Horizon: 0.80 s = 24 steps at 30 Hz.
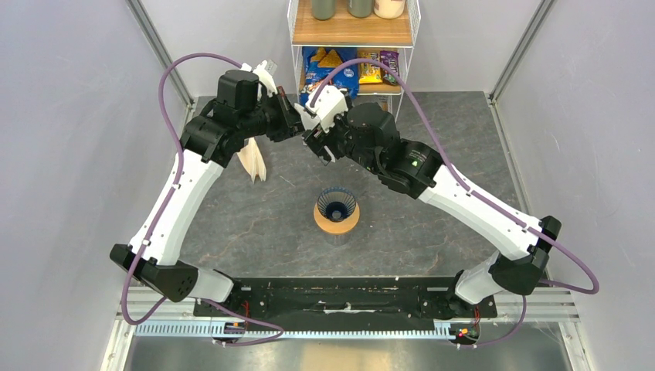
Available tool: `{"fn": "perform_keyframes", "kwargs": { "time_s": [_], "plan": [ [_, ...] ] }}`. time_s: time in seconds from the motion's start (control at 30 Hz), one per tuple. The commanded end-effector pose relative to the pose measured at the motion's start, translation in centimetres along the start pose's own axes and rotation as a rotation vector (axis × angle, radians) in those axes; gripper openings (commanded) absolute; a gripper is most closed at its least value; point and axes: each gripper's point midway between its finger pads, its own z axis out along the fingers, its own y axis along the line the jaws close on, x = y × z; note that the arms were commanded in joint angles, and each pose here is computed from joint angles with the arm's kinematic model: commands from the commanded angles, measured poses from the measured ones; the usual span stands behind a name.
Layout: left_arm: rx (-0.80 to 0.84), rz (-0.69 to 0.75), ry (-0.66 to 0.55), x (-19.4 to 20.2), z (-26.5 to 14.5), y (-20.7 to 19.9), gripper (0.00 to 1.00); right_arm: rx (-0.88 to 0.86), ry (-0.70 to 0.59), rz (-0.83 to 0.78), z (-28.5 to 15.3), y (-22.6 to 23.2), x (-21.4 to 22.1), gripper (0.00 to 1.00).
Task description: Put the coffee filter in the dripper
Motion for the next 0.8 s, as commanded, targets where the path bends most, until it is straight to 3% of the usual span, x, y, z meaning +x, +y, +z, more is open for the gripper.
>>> {"fn": "perform_keyframes", "kwargs": {
  "time_s": [0.0,0.43,0.77],
  "plan": [
    [0.025,-0.018,-0.031,-0.8,0.2,-0.8,0.02,-0.051,-0.022,0.012,-0.9,1.0,-0.6,0.82],
    [0.012,-0.017,-0.018,-0.3,0.4,-0.3,0.02,-0.039,-0.048,0.04,-1.6,0.6,-1.5,0.85],
    [0.034,-0.023,-0.013,-0.4,0.4,-0.8,0.02,0.047,-0.009,-0.052,-0.4,-0.9,-0.6,0.71]
  ]
}}
